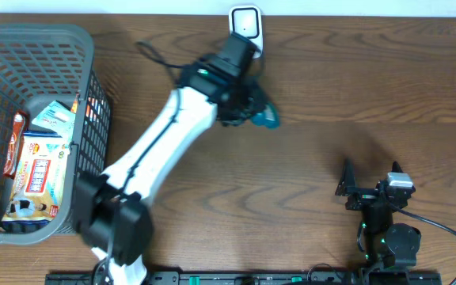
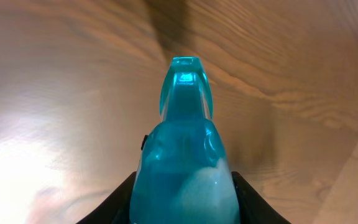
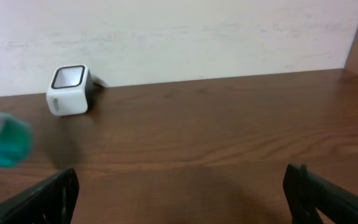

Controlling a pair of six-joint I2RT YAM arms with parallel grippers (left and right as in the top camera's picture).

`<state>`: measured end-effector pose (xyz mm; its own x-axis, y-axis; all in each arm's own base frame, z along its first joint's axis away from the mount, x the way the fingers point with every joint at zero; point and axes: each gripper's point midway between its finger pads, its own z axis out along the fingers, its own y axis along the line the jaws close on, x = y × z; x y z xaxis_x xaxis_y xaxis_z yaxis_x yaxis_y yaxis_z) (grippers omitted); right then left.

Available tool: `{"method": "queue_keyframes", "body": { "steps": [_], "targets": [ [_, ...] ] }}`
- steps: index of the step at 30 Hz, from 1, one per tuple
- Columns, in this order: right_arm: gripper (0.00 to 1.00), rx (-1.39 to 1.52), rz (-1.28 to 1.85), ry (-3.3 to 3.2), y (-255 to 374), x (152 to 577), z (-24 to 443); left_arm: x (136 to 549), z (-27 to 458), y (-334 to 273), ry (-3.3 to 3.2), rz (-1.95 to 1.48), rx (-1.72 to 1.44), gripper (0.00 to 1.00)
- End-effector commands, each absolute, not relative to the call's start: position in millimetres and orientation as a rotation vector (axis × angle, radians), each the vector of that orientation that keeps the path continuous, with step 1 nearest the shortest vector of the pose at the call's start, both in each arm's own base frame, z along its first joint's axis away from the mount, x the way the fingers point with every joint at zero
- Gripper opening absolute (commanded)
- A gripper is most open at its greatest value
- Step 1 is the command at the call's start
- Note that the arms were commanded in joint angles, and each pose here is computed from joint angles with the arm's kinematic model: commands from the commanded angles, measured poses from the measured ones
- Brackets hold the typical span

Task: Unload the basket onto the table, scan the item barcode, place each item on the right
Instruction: 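Carry the bottle to the scanner and lower it onto the table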

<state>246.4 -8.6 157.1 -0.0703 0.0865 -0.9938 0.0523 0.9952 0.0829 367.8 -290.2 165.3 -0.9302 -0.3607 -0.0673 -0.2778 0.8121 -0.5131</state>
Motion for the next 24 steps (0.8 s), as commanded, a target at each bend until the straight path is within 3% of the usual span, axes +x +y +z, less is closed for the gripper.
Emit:
{"method": "queue_keyframes", "body": {
  "steps": [1,13,15,24],
  "targets": [
    [0.99,0.098,0.017,1.648,-9.2,246.4,155.4,368.6,170.4,-320.3,2.805,-0.844,-0.371,0.24],
    [0.99,0.098,0.016,1.648,-9.3,246.4,155.4,385.4,120.3,-366.1,2.814,-0.955,-0.291,0.25],
    [0.99,0.098,0.016,1.649,-9.3,246.5,155.2,386.0,114.3,-366.5,2.823,-0.948,-0.295,0.33],
    [0.99,0.098,0.017,1.649,-9.2,246.5,155.1,392.8,101.2,-348.6,2.814,-0.788,-0.344,0.55]
  ]
}}
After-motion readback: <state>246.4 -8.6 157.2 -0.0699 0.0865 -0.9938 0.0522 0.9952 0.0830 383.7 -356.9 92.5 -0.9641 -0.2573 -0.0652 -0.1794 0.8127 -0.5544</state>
